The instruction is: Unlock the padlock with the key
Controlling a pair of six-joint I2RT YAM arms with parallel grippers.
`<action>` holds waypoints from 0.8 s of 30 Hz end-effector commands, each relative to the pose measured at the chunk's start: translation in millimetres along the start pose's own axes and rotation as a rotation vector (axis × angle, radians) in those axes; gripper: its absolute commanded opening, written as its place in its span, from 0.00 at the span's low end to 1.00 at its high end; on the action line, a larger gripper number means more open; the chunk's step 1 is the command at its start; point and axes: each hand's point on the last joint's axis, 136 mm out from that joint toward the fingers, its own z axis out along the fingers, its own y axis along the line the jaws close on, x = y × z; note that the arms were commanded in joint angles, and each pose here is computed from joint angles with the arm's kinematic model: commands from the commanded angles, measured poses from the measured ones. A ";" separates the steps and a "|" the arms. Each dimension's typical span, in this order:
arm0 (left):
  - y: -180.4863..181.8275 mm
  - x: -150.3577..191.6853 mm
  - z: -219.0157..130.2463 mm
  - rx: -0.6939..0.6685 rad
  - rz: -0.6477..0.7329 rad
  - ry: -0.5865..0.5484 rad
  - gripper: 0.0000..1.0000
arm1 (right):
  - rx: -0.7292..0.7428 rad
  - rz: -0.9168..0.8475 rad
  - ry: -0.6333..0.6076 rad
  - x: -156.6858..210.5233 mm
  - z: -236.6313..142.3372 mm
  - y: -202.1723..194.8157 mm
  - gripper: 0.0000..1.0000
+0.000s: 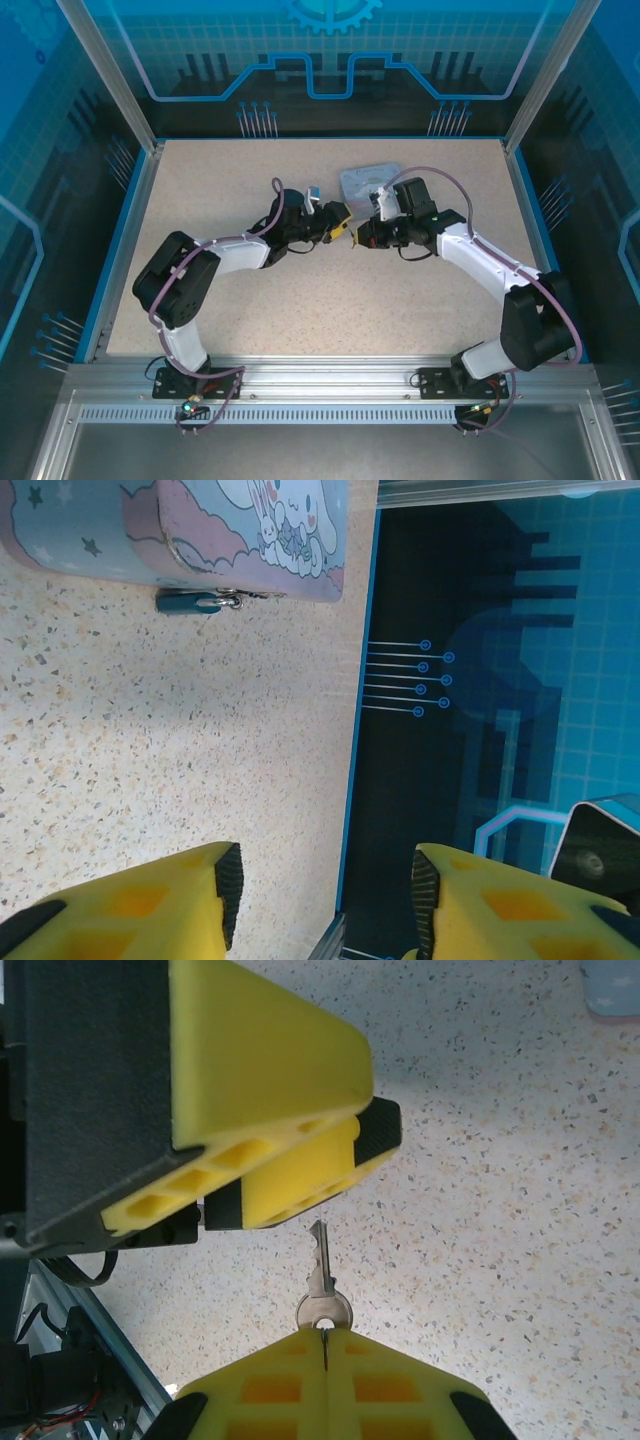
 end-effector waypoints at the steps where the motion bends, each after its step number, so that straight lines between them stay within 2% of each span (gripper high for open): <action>1: -9.3 0.7 2.9 0.032 0.015 -0.001 0.44 | -0.024 -0.002 -0.017 -2.0 -4.4 0.4 0.00; 15: -2.2 24.7 9.3 -0.007 0.053 0.068 0.38 | -0.018 0.012 -0.020 -3.9 -3.5 -7.3 0.00; 24: -5.9 34.5 10.4 -0.012 0.076 0.087 0.29 | -0.013 0.017 -0.022 -5.5 -4.3 -10.2 0.00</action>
